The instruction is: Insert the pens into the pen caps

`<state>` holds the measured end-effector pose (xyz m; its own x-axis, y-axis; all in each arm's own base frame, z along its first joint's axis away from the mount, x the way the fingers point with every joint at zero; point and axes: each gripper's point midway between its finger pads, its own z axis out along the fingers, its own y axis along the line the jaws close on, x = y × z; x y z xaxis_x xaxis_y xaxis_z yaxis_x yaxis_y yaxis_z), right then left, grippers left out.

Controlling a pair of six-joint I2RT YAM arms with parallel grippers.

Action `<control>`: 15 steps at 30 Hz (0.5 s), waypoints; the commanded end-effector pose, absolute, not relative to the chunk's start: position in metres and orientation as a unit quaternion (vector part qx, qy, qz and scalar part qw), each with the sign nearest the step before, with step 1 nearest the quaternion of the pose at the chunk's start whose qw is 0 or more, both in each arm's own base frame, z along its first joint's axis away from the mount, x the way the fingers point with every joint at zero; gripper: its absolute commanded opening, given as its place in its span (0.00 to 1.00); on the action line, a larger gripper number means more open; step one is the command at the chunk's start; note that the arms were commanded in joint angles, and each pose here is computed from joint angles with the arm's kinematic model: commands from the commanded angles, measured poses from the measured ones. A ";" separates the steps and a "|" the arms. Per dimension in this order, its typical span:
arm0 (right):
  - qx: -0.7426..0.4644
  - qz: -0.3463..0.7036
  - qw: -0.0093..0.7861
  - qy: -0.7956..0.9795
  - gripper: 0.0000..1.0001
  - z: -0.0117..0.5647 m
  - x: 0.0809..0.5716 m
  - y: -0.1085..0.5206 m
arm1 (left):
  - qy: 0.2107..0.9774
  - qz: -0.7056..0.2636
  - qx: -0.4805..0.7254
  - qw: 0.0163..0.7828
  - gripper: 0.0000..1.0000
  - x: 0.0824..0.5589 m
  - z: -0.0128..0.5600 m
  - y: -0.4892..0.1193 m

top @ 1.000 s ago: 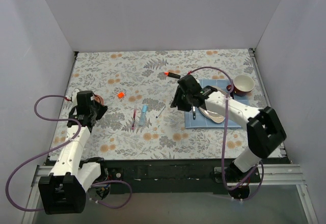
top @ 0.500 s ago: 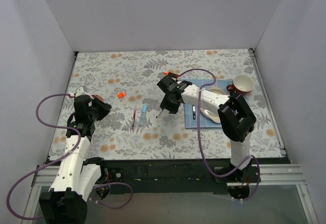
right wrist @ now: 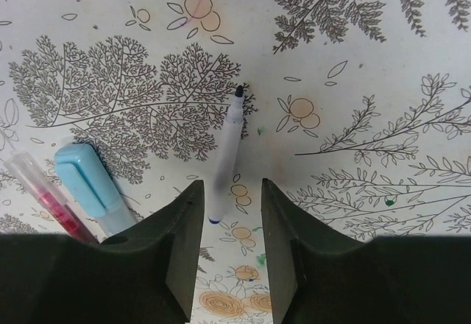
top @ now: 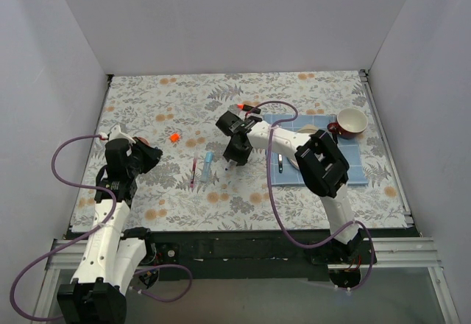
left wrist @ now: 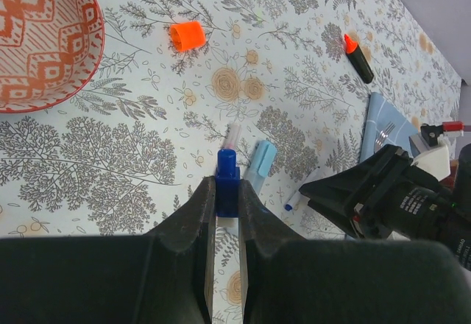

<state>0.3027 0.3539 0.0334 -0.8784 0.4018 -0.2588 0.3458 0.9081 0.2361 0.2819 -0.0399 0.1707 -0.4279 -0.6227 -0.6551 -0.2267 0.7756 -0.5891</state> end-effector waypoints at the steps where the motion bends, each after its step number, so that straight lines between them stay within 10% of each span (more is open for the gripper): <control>1: 0.199 0.071 0.161 0.964 0.42 0.030 0.304 0.355 | 0.816 -0.219 -0.245 0.475 0.00 0.280 0.174 -0.044; 15: -0.016 -0.056 0.168 0.984 0.05 0.018 0.266 0.289 | 0.816 -0.222 -0.234 0.479 0.00 0.279 0.178 -0.046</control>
